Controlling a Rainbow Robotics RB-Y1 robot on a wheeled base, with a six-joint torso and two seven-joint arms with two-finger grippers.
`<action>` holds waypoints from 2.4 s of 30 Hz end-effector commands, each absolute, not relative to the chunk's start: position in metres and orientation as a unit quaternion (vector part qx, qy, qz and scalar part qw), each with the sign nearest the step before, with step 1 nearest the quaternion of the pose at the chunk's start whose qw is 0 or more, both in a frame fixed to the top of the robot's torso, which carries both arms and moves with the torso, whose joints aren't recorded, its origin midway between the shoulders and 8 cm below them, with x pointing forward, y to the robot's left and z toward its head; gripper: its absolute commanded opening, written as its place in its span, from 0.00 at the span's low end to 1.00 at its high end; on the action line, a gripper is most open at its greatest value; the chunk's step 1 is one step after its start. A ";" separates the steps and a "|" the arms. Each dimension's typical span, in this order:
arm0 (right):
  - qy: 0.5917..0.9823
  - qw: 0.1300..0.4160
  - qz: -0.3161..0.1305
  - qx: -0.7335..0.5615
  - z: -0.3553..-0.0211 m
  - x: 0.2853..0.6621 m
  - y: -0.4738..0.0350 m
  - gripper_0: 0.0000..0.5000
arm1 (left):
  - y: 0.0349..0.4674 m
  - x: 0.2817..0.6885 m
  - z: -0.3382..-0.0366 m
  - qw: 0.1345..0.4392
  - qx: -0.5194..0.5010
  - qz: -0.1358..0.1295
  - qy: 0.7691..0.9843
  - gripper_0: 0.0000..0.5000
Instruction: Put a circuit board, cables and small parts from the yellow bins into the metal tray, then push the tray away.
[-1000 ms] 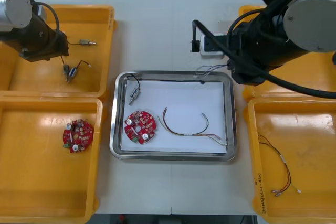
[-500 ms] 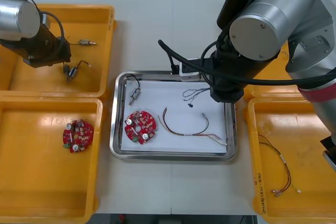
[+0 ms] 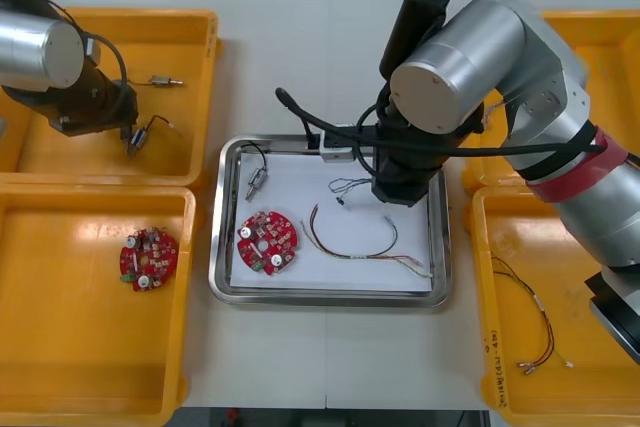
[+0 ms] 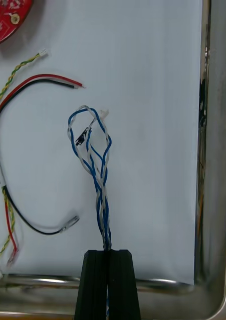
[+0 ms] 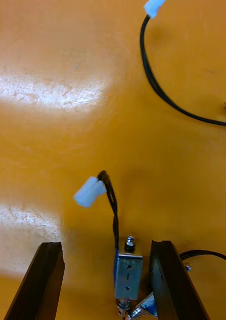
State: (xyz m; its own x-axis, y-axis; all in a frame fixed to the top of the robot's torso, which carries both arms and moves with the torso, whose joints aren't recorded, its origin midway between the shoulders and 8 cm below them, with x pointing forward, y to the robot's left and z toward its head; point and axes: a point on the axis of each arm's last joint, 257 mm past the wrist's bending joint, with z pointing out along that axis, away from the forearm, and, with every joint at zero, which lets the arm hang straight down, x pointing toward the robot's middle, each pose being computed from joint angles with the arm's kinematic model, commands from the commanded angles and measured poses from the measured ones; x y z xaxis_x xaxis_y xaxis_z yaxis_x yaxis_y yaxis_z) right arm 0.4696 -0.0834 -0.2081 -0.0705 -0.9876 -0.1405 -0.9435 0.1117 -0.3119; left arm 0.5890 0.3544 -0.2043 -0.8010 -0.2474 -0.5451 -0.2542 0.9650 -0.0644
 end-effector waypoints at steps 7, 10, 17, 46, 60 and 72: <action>0.714 0.186 -0.090 -0.669 -0.214 0.483 -0.049 0.00 | 0.377 0.584 -0.214 0.291 -0.094 0.041 0.951 1.00; 0.711 0.191 -0.092 -0.670 -0.215 0.484 -0.046 0.00 | 0.377 0.583 -0.219 0.291 -0.091 0.043 0.952 1.00; 0.710 0.197 -0.116 -0.666 -0.216 0.494 -0.052 0.00 | 0.372 0.582 -0.223 0.286 -0.089 0.037 0.953 1.00; 0.736 0.194 -0.109 -0.639 -0.219 0.509 -0.071 1.00 | 0.372 0.583 -0.223 0.291 -0.091 0.032 0.952 0.00; 0.745 0.188 -0.103 -0.632 -0.185 0.501 -0.079 1.00 | 0.393 0.576 -0.181 0.299 -0.091 0.035 0.949 0.00; 0.750 0.186 -0.107 -0.625 -0.167 0.494 -0.086 1.00 | 0.381 0.547 -0.138 0.285 -0.065 0.046 0.955 0.00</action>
